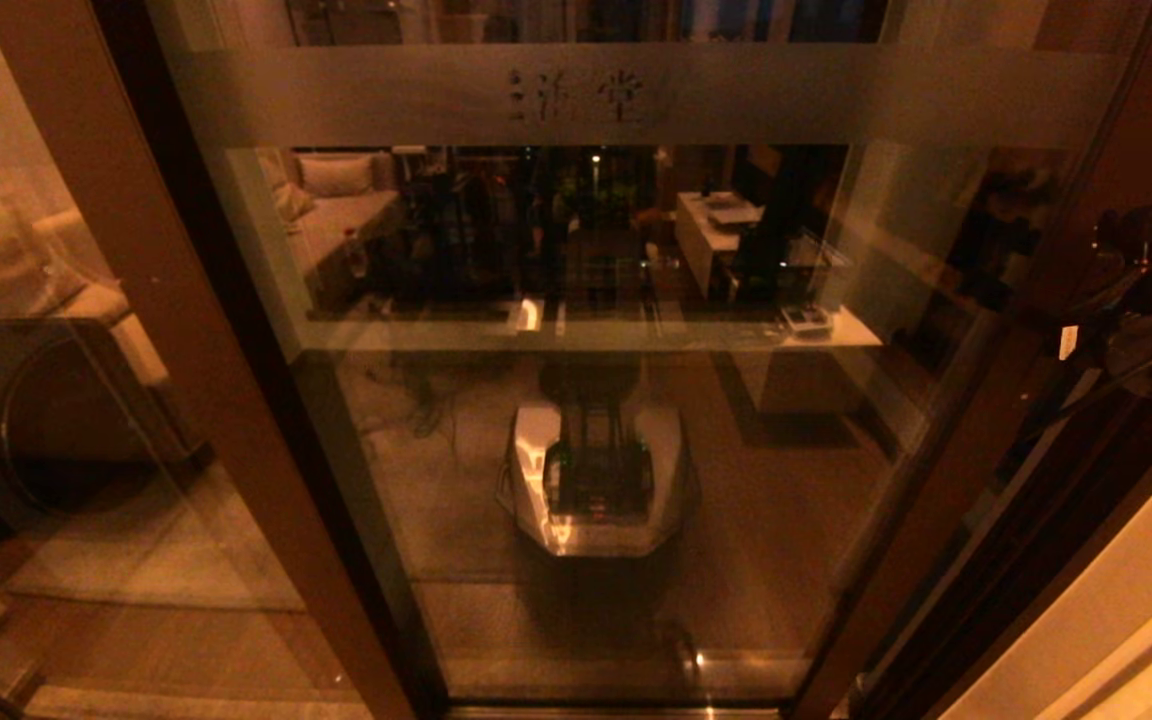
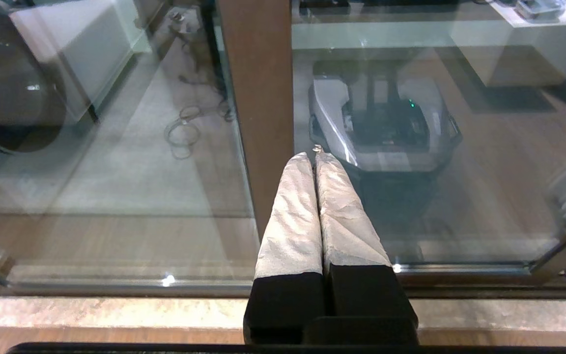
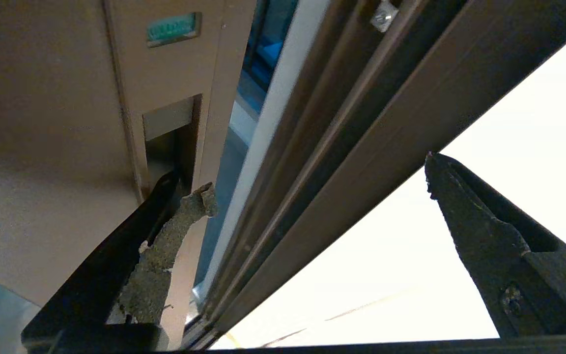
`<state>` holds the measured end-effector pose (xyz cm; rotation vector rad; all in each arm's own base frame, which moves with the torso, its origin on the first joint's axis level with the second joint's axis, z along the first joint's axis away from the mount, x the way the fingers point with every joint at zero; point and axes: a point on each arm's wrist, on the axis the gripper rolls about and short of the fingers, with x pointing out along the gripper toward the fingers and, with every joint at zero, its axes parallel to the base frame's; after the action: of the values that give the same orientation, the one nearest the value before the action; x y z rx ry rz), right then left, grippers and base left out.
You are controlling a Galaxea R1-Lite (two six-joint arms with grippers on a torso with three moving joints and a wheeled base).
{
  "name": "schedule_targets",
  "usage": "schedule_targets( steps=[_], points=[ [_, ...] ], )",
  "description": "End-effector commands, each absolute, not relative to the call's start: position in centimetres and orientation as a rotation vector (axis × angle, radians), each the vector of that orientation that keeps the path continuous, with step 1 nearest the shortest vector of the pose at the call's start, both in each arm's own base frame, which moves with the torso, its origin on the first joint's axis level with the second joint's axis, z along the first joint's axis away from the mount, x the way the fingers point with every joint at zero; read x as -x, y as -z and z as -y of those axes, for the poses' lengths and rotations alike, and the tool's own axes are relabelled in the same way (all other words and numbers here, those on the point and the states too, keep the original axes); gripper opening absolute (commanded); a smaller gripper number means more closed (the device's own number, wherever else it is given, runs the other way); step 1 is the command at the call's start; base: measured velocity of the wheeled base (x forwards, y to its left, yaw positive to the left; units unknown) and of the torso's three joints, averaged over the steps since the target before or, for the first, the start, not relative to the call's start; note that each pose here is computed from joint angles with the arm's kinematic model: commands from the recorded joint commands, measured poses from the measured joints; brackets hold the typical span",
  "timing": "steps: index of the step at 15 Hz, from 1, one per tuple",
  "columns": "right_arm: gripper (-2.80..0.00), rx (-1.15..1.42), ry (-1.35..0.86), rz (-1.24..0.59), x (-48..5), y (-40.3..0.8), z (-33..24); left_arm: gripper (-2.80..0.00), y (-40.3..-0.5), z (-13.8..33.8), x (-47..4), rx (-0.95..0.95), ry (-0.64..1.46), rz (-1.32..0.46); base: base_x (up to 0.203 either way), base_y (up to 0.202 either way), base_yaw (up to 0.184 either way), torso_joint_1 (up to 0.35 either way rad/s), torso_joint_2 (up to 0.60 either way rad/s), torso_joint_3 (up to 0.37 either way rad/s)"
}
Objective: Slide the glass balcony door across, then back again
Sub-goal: Close the slid door
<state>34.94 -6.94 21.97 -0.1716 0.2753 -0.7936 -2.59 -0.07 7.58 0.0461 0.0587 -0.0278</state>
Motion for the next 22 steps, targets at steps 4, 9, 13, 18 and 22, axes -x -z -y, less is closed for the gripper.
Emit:
schedule_targets(
  steps=[4,9,13,18,22],
  points=[
    [0.00,0.178,0.809,-0.233,-33.9,-22.9,7.7,-2.80,-7.6,0.1,2.6,-0.047,0.028,-0.061,0.000,0.000,0.000,0.000,0.00,0.000],
    [0.00,0.176,0.758,-0.230,-30.3,-23.6,6.9,-2.80,-7.6,0.1,2.6,-0.047,0.028,-0.061,0.000,0.000,0.000,0.000,0.00,0.000],
    [0.00,0.168,0.747,-0.200,-27.8,-24.6,6.4,-2.80,-7.6,0.1,2.6,-0.047,0.028,-0.061,0.000,0.000,0.000,0.000,0.00,0.000],
    [0.00,0.148,0.699,-0.205,-25.8,-24.4,7.1,-2.80,-7.6,0.1,2.6,-0.047,0.028,-0.061,0.000,0.000,0.000,0.000,0.00,0.000],
    [0.00,0.048,0.574,-0.205,-25.1,-23.8,9.9,-2.80,-7.6,0.1,2.6,-0.047,0.028,-0.061,0.000,0.000,0.000,0.000,0.00,0.000]
  ],
)
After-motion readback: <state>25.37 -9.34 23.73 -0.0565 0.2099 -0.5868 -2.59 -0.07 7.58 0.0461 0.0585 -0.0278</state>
